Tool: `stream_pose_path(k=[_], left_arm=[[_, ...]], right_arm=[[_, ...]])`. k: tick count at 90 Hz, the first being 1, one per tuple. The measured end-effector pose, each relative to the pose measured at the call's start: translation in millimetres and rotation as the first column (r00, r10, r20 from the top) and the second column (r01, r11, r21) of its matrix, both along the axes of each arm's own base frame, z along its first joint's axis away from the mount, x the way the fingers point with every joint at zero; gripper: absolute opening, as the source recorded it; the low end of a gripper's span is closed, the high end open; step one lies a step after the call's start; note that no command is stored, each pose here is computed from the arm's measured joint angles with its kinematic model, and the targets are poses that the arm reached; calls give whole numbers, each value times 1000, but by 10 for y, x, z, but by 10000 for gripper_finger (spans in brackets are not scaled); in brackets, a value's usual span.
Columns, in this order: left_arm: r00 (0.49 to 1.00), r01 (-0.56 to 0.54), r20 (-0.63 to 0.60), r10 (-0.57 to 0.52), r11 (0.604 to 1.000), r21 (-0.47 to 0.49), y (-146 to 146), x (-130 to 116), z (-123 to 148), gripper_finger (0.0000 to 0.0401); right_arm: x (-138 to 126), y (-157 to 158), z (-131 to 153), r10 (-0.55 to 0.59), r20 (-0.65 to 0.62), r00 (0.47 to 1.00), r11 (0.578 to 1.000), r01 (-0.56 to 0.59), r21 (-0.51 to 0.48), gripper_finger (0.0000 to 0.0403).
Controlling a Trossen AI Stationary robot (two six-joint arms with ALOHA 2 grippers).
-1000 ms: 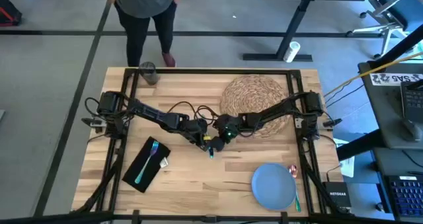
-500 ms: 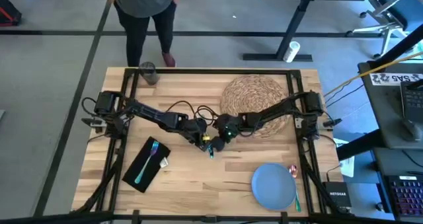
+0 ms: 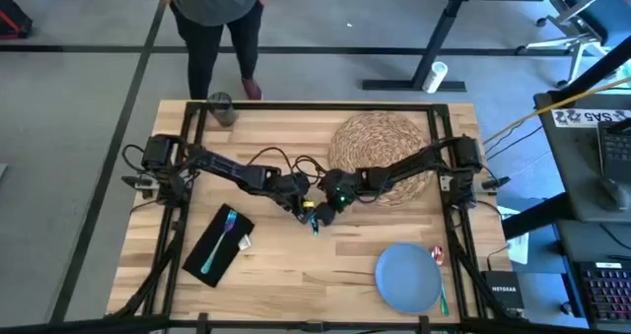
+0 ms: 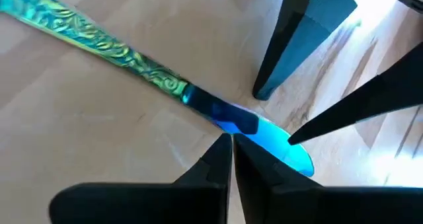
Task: Set table place
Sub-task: Put the blue knife on the brown placemat
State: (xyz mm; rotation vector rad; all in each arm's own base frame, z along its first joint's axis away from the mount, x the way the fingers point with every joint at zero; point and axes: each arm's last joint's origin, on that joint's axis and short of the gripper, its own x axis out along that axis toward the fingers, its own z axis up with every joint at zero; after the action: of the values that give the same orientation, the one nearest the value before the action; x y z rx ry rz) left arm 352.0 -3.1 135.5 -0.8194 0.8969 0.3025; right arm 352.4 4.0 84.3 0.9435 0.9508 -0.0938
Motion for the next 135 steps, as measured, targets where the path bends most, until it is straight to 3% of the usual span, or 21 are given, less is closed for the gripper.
stream_pose_path(k=[105,135], left_arm=[[999,-31,-19,30,997,-65,-28,69,-192,0],[998,-57,-17,56,997,-60,-12,43,-104,0]], right_arm=[[-5,4,-1,6,-2,1000,1000,-6,-4,149],[-5,3,-1,2,-3,1000,1000,-2,-7,149]])
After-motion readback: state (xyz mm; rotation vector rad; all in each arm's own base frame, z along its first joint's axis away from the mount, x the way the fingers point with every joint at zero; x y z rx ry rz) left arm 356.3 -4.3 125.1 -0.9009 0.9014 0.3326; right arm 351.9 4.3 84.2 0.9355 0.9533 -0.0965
